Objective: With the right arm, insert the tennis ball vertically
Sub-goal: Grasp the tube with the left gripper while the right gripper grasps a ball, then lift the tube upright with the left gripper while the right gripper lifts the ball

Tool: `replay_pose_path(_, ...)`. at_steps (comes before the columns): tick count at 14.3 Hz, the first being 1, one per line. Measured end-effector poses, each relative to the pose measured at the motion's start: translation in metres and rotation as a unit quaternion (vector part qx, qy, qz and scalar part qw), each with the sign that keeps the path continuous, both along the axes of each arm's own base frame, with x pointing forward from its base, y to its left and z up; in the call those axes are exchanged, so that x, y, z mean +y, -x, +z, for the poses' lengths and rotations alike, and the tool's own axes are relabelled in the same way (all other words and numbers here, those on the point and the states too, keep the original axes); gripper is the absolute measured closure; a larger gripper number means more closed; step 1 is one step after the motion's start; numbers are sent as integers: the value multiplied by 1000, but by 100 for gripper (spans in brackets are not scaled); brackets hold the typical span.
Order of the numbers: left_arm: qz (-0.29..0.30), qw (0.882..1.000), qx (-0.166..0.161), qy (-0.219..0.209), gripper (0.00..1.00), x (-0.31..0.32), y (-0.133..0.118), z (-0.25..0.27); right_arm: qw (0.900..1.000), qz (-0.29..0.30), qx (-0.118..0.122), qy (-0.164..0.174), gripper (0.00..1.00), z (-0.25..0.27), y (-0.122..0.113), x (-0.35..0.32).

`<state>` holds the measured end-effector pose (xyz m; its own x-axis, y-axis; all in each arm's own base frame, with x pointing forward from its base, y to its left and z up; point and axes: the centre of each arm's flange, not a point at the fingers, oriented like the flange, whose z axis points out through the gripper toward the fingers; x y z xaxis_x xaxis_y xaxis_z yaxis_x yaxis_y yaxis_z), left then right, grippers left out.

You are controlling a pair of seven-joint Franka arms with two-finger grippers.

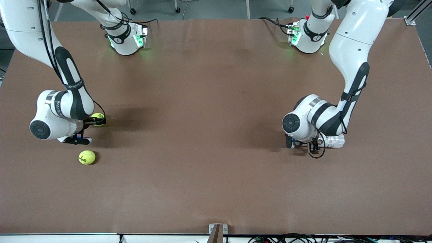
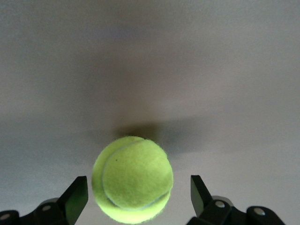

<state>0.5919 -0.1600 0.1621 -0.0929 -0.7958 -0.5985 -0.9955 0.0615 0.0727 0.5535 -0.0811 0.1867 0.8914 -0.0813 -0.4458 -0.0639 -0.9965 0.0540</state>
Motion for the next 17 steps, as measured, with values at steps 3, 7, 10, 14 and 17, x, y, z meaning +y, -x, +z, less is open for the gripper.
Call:
replay_pose_path(3,1,1000,1,0,0,0,1,-3,1000,0,0,0,20,0,0,0)
replay_pose_path(7,1,1000,1,0,7,1,0,-3,1000,-1,-1,0,35,1,-1,-1)
replay_pose_path(10,1,1000,1,0,17,0,0,-3,1000,-2,-8,1,35,6,-6,-3)
replay_pose_path(14,0,1000,-1,0,25,-1,-1,-1,1000,-2,-3,0,35,42,-27,-3)
replay_pose_path(17,-1,1000,-2,1,34,-2,-2,0,1000,3,-24,-2,35,116,-56,3)
